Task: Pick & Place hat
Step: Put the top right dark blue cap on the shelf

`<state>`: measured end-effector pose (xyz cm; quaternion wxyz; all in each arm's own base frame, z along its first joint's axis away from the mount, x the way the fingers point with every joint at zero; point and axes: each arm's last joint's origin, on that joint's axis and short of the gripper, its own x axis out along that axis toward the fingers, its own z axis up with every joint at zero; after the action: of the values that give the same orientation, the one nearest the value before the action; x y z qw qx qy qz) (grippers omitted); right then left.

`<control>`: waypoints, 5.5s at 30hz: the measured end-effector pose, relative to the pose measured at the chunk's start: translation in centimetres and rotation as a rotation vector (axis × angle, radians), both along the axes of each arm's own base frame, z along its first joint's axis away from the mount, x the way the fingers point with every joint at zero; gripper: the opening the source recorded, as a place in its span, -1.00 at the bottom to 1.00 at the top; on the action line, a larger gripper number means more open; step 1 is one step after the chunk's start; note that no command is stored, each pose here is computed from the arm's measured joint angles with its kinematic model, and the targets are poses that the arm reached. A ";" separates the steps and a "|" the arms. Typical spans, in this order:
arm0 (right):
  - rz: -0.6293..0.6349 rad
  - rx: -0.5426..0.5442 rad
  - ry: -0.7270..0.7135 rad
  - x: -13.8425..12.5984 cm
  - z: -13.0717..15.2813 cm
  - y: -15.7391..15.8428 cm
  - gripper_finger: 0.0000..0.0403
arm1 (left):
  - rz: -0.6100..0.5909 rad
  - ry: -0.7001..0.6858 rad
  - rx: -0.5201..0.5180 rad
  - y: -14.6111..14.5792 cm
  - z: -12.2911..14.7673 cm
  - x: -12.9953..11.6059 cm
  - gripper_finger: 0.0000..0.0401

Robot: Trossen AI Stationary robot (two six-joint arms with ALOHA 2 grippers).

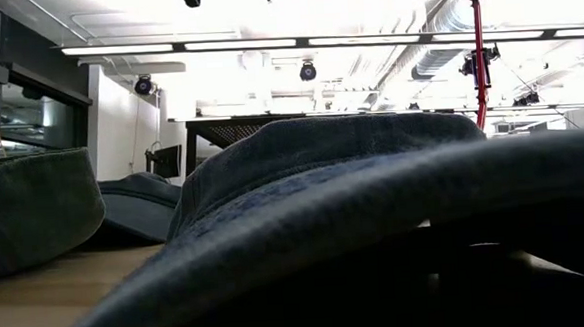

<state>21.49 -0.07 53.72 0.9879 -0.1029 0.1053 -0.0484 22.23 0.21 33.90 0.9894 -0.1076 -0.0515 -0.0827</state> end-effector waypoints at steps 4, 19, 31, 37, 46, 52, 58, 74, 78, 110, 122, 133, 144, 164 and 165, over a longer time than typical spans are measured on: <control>0.023 -0.007 0.098 1.7 0.1 -0.4 -0.28 | -0.006 0.013 -0.001 0.0 -0.1 0.0 -0.97; 0.141 0.034 0.214 4.7 -0.1 -0.7 -0.28 | 0.022 0.060 -0.004 0.0 -0.6 0.1 -0.97; 0.101 -0.016 0.291 6.0 -1.4 -1.0 -0.28 | 0.024 0.061 -0.007 0.0 -0.6 0.1 -0.97; 0.103 -0.041 0.302 6.2 -1.6 -1.0 -0.29 | 0.024 0.061 -0.007 0.1 -0.6 0.1 -0.97; 0.112 -0.069 0.296 6.3 -1.5 -1.0 -0.59 | 0.039 0.063 -0.008 0.1 -0.6 0.1 -0.97; 0.105 -0.083 0.292 6.3 -1.5 -1.0 -0.88 | 0.045 0.064 -0.016 0.1 -0.6 0.1 -0.97; 0.090 -0.065 0.277 6.3 -1.3 -1.1 -0.88 | 0.050 0.063 -0.017 0.1 -0.6 0.1 -0.87; 0.009 -0.049 0.318 6.0 -1.6 -1.3 -0.88 | 0.233 0.046 0.098 0.6 -0.5 0.0 -0.28; -0.043 -0.041 0.342 5.9 -1.8 -1.6 -0.88 | 0.260 0.037 0.102 0.7 -0.3 -0.2 -0.22; -0.209 0.069 0.488 6.4 -4.4 -10.3 -0.88 | 0.413 -0.211 0.179 0.8 4.2 -7.4 -0.21; -0.202 0.108 0.571 7.7 -6.5 -13.5 -0.88 | 0.412 -0.207 0.179 0.8 4.1 -7.3 -0.21; -0.183 0.142 0.601 7.4 -7.4 -15.7 -0.88 | 0.424 -0.201 0.177 0.8 4.1 -7.3 -0.21; -0.150 0.171 0.626 7.6 -8.1 -16.4 -0.88 | 0.428 -0.197 0.176 0.8 4.1 -7.3 -0.21; -0.176 0.188 0.733 9.5 -11.4 -19.4 -0.88 | 0.437 -0.196 0.174 0.9 4.1 -7.3 -0.21; -0.176 0.189 0.739 9.6 -11.6 -19.6 -0.88 | 0.437 -0.196 0.174 0.9 4.1 -7.3 -0.21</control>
<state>31.11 -19.65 42.14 0.8806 -0.0125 0.4663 -0.0829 14.90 1.07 37.97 0.9796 0.0000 -0.1620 0.1191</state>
